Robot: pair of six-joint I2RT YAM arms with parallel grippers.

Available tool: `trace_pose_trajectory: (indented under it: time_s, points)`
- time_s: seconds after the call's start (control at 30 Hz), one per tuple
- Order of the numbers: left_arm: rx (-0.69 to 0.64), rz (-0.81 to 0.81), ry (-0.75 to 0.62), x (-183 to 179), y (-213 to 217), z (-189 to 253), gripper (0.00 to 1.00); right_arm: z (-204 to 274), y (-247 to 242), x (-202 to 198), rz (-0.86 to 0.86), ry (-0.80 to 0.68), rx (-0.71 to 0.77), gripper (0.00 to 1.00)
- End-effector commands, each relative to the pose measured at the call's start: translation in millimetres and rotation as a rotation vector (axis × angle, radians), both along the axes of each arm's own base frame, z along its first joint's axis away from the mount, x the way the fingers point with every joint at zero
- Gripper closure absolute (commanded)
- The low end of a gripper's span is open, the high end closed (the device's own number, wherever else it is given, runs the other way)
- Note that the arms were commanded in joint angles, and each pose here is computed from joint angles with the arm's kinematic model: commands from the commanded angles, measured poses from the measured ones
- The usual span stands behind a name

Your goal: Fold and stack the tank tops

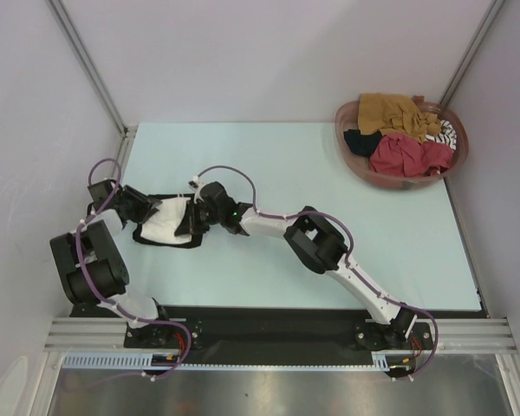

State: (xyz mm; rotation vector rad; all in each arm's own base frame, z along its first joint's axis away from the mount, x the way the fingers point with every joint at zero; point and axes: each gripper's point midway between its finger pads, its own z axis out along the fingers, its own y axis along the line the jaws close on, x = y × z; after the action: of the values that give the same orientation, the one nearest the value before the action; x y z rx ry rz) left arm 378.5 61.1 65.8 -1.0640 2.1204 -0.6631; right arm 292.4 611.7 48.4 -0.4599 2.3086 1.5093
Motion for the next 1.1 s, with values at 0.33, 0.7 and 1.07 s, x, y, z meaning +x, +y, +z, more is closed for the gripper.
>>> trace_pose_trajectory:
  time_s: [0.33, 0.7, 1.07]
  points:
    - [0.166, -0.065, -0.238, -12, -35, 94, 0.36, 160, -56, 12, -0.093, -0.348, 0.142, 0.65]
    - [0.366, -0.337, -0.426, -72, -150, 129, 0.2, 165, -264, 6, -0.401, -0.527, -0.071, 0.31]
    - [0.498, -0.553, -0.511, -129, -193, 70, 0.0, 129, -457, -29, -0.801, -0.61, -0.311, 0.07]
